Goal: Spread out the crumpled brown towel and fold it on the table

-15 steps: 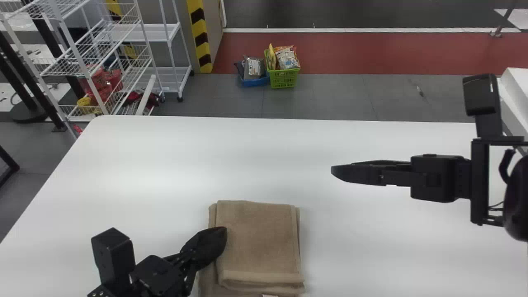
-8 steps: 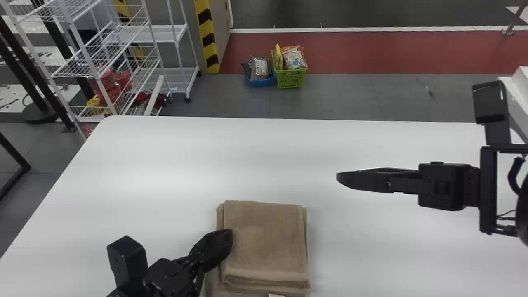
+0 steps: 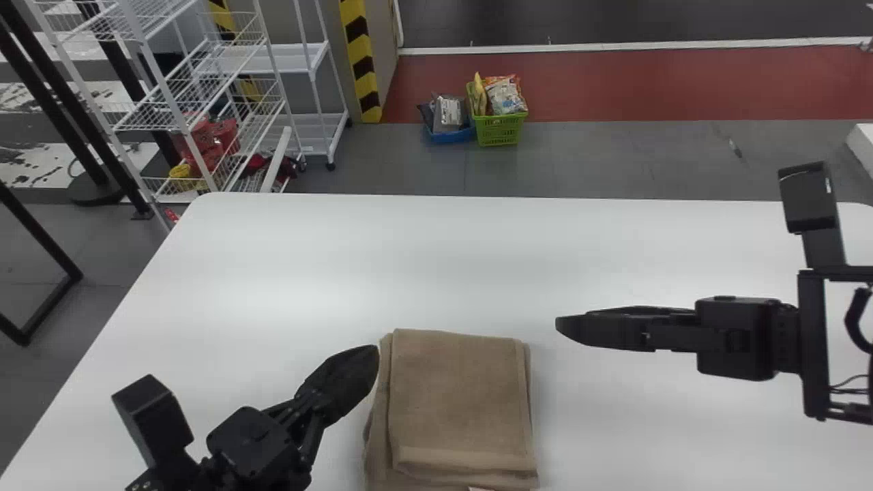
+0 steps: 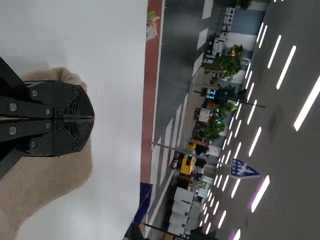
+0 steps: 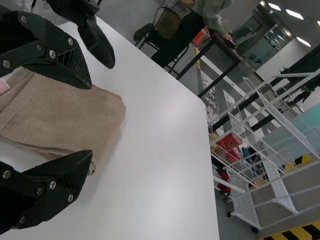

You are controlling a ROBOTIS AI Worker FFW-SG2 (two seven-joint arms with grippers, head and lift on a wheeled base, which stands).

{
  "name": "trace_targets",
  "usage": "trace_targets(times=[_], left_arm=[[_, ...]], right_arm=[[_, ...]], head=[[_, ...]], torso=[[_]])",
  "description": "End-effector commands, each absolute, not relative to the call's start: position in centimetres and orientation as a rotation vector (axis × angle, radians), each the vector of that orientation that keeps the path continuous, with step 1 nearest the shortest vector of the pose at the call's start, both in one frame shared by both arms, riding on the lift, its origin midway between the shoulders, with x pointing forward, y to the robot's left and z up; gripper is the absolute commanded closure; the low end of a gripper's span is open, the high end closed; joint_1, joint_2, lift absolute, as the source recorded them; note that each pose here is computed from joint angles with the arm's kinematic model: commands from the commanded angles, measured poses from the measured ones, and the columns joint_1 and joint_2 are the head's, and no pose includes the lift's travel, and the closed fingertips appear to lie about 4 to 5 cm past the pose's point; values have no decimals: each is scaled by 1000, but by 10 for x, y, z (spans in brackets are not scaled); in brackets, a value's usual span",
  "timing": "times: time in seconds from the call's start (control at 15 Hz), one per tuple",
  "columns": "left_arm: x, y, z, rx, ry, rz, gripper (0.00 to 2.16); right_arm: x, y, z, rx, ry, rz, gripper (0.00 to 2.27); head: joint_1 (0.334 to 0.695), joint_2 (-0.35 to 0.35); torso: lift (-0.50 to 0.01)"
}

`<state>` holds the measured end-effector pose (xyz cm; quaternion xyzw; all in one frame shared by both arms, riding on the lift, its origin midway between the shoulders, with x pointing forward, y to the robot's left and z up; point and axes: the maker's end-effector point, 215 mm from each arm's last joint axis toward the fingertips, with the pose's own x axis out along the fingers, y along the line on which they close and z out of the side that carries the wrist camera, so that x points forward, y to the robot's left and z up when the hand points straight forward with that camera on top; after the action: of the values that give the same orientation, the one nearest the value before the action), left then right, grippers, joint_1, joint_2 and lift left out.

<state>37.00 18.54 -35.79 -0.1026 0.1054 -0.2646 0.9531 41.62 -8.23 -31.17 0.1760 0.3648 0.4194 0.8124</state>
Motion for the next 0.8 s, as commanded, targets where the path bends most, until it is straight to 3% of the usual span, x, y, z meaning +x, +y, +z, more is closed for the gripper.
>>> trace_targets(times=[0.0, 0.47, 0.73], left_arm=[[358, 191, -356, -233, 227, -541, 2020], [331, 167, -423, -236, 372, -580, 2024], [328, 169, -440, -221, 391, -574, 2024]], right_arm=[[413, -77, -314, 374, 788, 911, 458], [438, -83, -290, 310, 732, 866, 458], [443, -95, -289, 326, 719, 838, 458]], head=[[695, 147], [695, 145], [695, 121]], torso=[[-127], [-127], [-127]])
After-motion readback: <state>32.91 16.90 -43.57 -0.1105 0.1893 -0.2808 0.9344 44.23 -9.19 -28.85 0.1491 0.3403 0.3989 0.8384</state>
